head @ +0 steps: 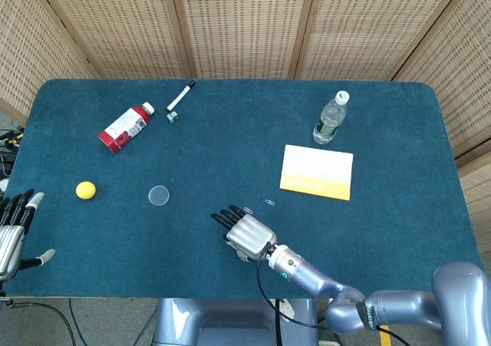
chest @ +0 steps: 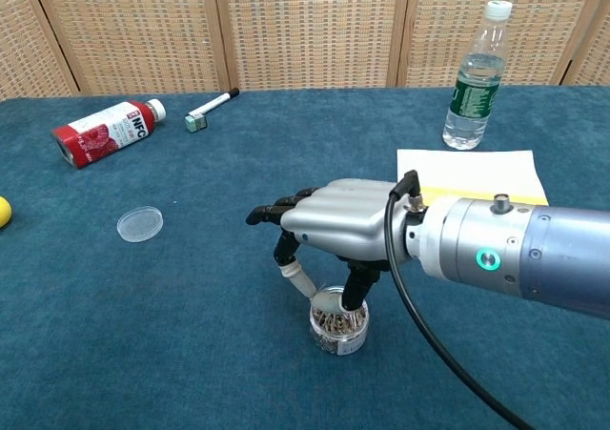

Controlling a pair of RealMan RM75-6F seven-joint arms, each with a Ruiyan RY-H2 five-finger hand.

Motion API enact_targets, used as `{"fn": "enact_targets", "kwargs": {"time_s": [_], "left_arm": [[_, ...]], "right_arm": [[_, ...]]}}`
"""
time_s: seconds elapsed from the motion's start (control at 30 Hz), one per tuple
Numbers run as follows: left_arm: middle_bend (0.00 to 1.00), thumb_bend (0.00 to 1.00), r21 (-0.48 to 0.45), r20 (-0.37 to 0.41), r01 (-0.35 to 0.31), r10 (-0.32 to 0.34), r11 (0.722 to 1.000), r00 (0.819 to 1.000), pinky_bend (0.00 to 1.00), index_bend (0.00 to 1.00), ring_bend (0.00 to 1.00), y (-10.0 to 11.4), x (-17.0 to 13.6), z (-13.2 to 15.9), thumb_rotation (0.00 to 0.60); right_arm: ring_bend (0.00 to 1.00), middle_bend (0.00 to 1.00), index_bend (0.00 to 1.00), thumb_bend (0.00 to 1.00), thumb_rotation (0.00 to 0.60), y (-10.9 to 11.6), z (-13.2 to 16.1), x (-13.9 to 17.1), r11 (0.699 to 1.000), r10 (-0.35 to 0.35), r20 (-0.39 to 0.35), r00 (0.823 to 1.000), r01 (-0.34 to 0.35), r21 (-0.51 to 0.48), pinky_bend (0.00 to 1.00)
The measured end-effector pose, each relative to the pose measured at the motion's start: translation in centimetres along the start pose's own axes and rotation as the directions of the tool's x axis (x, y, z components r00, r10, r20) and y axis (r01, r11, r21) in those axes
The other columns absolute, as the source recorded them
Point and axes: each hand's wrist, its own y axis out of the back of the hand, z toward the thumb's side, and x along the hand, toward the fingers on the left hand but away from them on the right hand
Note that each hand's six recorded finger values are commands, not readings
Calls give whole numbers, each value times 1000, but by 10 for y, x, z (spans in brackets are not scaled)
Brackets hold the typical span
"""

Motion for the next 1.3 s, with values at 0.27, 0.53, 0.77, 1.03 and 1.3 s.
{"fn": "enact_targets", "kwargs": {"time_s": [0.27,0.53,0.77,1.03,1.3], "left_arm": [[0,0,-6,-1,-3,3,1000,1000,0,0,0,2,0,0,600],[0,0,-10,-3,-2,2,1000,1000,0,0,0,3,0,-2,600],[0,0,-7,-2,-1,1,1000,1000,0,0,0,2,0,-1,600],[0,0,-8,-4,-4,4,1000,1000,0,0,0,3,0,-2,600],[0,0,-19,8,-29,29,999,1000,0,0,0,8,-2,-1,600]], "right_arm": [[0,0,691,434,600,-8,1,2,1000,17,7,1000,-17,15,65],[0,0,467,283,600,-10,-3,4,999,27,24,999,-27,16,65],[0,0,460,278,600,-4,-7,8,1000,16,44,999,-17,17,65],[0,0,459,278,600,12,-17,20,1000,-21,69,997,20,16,67],[0,0,83,180,600,42,-69,59,985,-144,165,976,125,121,63]]}}
